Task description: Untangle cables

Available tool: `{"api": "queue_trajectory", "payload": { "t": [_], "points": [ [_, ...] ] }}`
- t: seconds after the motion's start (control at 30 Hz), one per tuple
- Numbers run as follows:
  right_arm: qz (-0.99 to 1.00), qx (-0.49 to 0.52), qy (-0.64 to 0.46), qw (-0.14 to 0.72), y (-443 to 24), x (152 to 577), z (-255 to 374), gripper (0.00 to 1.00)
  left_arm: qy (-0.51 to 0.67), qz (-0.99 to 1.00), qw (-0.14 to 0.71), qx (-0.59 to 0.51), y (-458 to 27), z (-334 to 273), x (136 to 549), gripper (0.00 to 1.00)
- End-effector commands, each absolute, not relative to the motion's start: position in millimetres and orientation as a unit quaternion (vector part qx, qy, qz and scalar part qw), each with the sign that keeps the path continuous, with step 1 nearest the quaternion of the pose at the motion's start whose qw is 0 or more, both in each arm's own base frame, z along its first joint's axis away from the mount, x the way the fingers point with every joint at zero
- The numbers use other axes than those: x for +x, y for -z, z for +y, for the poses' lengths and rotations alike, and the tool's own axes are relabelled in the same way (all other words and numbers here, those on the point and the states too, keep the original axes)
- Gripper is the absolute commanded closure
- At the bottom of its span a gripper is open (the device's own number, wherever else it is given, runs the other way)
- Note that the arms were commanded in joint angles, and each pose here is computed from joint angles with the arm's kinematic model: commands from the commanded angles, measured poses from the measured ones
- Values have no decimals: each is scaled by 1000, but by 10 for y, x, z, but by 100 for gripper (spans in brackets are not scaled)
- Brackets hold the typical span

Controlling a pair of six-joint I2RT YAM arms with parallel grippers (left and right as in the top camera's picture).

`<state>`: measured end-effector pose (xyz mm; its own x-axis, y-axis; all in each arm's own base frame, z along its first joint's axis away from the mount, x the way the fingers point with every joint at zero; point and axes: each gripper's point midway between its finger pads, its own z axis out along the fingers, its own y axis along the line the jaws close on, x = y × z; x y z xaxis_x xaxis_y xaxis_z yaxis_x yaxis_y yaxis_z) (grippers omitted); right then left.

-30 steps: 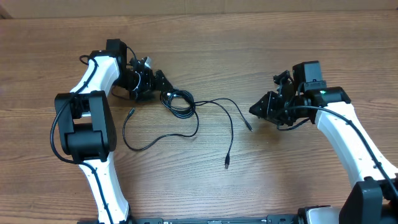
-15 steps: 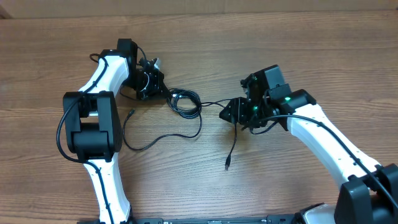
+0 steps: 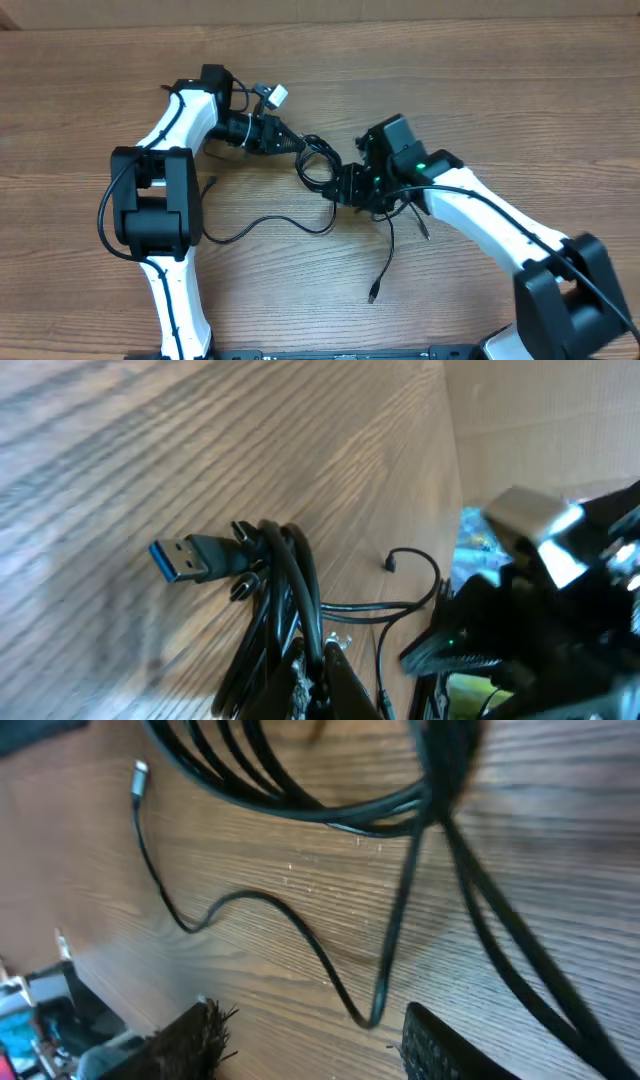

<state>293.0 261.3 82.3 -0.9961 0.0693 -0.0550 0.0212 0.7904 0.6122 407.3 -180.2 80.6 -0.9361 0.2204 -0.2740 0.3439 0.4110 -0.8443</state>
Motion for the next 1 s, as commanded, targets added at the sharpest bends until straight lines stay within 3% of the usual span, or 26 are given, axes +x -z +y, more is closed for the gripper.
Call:
{"api": "queue_trajectory", "payload": {
  "t": [0.0, 0.1, 0.27, 0.3, 0.37, 0.4, 0.53, 0.6, 0.63, 0.67, 0.7, 0.77, 0.8, 0.83, 0.87, 0.97],
  "points": [
    [943, 20, -328, 49, -825, 3002, 2735, 52, 524, 827, 71, 192, -879, -1903, 4065, 96],
    [946, 62, -310, 69, -800, 3129, 2676, 63, 525, 826, 71, 192, -881, -1904, 4065, 96],
    [956, 67, -282, 40, -683, 2967, 2630, 58, 525, 826, 72, 192, -881, -1904, 4068, 93],
    [957, 64, -281, 42, -682, 2960, 2647, 56, 525, 826, 72, 192, -880, -1904, 4070, 87],
    [954, 60, -289, 57, -713, 3024, 2683, 51, 525, 828, 69, 186, -879, -1902, 4073, 34],
    [952, 58, -294, 65, -734, 3059, 2705, 52, 524, 828, 69, 186, -878, -1902, 4073, 30],
    [946, 56, -300, 111, -803, 3251, 2736, 59, 525, 830, 60, 177, -877, -1918, 4064, 29],
    [950, 71, -265, 150, -775, 3396, 2612, 63, 494, 850, 49, 176, -766, -1946, 4057, 34],
    [952, 83, -237, 175, -758, 3487, 2509, 65, 457, 875, 36, 158, -639, -1931, 4090, 43],
    [952, 102, -210, 196, -743, 3566, 2396, 65, 402, 905, 25, 137, -477, -1925, 4125, 57],
    [952, 111, -206, 199, -740, 3584, 2364, 65, 379, 915, 24, 136, -415, -1926, 4135, 61],
    [951, 117, -201, 201, -736, 3613, 2313, 65, 294, 947, 23, 128, -221, -1885, 4159, 57],
    [952, 121, -197, 199, -723, 3616, 2269, 64, 254, 958, 23, 128, -145, -1877, 4157, 41],
    [954, 128, -191, 193, -701, 3612, 2206, 64, 238, 961, 23, 137, -119, -1909, 4137, 34],
    [955, 133, -187, 189, -684, 3606, 2161, 64, 233, 962, 23, 143, -110, -1943, 4119, 33],
    [961, 160, -163, 154, -584, 3479, 2009, 59, 201, 966, 25, 161, -63, -2000, 4088, 43]
  ]
}}
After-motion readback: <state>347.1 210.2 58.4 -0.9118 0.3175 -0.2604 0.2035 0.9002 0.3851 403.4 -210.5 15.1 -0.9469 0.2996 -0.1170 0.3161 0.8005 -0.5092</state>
